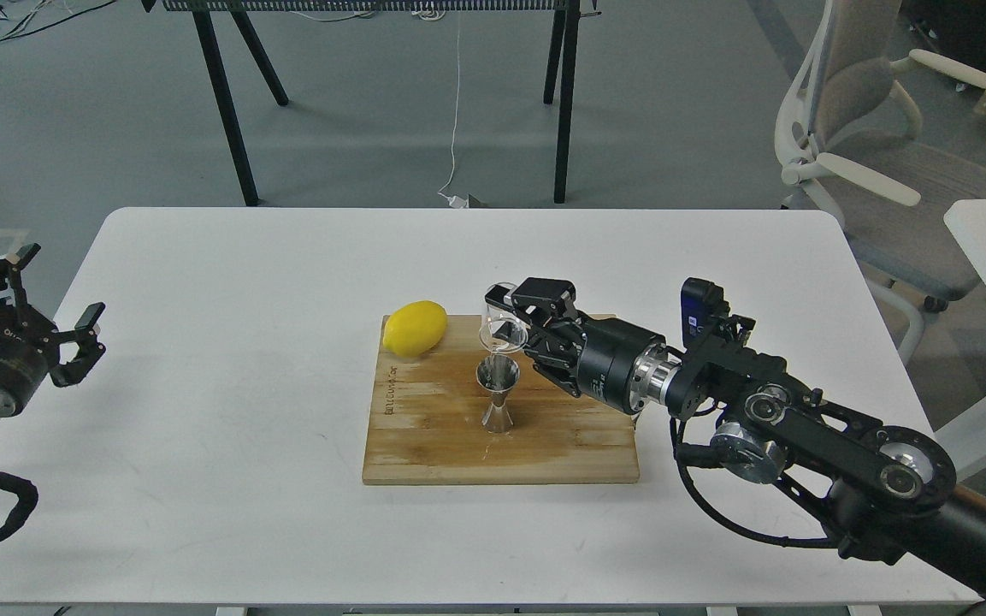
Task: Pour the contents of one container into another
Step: 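Tilt the clear cup with the right gripper to pour into the jigger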
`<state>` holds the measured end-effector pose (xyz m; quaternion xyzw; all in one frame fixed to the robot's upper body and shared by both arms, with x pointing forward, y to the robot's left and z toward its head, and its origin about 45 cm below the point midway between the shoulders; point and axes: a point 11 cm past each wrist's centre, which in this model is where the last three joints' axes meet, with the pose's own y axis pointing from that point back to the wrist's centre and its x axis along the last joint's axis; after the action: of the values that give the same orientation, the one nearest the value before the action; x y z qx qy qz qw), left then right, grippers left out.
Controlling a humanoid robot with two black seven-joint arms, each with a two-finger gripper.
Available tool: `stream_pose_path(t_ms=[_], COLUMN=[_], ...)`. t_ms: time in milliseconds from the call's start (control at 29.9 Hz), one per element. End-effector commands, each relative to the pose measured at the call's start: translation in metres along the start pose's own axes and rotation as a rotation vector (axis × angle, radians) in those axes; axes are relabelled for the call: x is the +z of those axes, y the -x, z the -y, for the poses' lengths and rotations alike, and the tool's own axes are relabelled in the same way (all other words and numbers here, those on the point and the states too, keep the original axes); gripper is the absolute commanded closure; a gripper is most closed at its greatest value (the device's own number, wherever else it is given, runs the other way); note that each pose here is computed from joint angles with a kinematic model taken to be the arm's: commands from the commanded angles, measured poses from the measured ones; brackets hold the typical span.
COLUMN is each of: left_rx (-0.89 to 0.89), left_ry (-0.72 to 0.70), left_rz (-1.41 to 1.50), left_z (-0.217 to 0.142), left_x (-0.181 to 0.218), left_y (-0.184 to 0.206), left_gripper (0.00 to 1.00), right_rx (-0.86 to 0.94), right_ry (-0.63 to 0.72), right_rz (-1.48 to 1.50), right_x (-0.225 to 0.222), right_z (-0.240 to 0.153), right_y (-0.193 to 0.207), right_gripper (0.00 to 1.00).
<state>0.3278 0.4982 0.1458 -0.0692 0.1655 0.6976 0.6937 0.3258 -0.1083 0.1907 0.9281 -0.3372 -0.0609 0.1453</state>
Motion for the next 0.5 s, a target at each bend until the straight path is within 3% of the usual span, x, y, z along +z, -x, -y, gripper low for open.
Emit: stream_pose_path(t_ms=[0,468], left_rx=[0.0,0.001], left_ry=[0.0,-0.001], left_rz=[0.0,0.0], left_z=[0.0,-0.0005], left_x=[0.0,-0.0005], left_y=[0.0,-0.0003], left_gripper=[0.0,0.0], right_rx=[0.0,0.0], right_ry=[0.002,0.001], right_rz=[-0.002,-0.053], right_x=[0.0005,-0.0012], right_z=[-0.0001,0.001], right_y=[-0.0001,-0.0004], right_gripper=[0.64,0.64])
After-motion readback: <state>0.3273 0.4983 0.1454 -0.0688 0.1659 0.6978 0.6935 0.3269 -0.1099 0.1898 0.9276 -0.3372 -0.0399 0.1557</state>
